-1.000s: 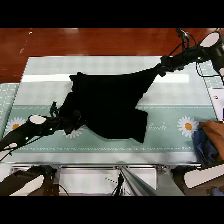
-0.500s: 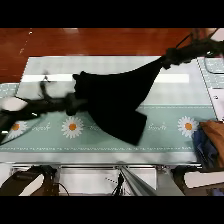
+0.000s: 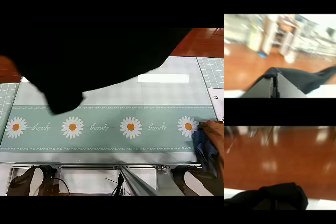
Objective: Fold the shirts.
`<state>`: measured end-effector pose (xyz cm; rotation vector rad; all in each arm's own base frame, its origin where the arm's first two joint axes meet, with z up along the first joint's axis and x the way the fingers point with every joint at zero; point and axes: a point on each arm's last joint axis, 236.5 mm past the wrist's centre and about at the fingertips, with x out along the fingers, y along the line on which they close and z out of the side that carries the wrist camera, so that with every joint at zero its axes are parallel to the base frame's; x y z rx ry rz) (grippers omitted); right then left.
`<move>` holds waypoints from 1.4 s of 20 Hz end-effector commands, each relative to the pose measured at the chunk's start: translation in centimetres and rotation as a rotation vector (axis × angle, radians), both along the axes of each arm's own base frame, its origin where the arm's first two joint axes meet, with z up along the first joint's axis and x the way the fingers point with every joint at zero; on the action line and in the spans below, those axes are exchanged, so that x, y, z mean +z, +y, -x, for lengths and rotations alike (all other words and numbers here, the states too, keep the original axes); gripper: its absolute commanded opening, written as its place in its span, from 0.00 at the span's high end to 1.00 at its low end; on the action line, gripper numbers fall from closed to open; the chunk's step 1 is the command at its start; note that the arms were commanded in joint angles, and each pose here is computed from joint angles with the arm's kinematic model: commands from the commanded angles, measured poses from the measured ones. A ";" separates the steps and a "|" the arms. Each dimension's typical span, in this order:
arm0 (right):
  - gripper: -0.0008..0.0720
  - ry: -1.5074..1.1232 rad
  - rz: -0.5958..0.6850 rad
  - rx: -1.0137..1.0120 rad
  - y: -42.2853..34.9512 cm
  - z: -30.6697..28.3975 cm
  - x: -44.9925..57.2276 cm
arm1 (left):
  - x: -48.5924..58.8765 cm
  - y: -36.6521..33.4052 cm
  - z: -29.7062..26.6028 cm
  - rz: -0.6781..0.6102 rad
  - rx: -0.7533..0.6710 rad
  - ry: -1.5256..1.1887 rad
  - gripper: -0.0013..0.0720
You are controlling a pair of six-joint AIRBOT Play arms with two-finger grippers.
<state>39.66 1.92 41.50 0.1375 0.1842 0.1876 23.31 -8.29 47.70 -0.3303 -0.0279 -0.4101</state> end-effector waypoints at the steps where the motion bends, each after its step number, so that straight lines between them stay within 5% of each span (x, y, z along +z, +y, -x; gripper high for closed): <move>1: 0.95 -0.267 0.071 -0.194 -3.3 9.2 8.7 | 4.0 -0.4 3.9 -0.057 0.117 -0.075 0.94; 6: 0.95 -0.289 0.101 -0.247 -3.0 16.7 9.7 | 1.2 -3.3 5.9 -0.098 0.032 0.058 0.94; 14: 0.95 0.342 0.218 -0.300 -6.4 16.0 -4.7 | -9.3 1.0 6.1 -0.216 0.150 0.504 0.94; 21: 0.95 0.821 0.199 -0.028 -2.9 7.4 -19.0 | -24.5 4.7 -0.1 0.083 0.063 0.899 0.94; 28: 0.95 0.913 0.085 0.078 -0.2 -4.6 -29.9 | -32.2 4.8 -10.3 0.262 -0.053 0.949 0.94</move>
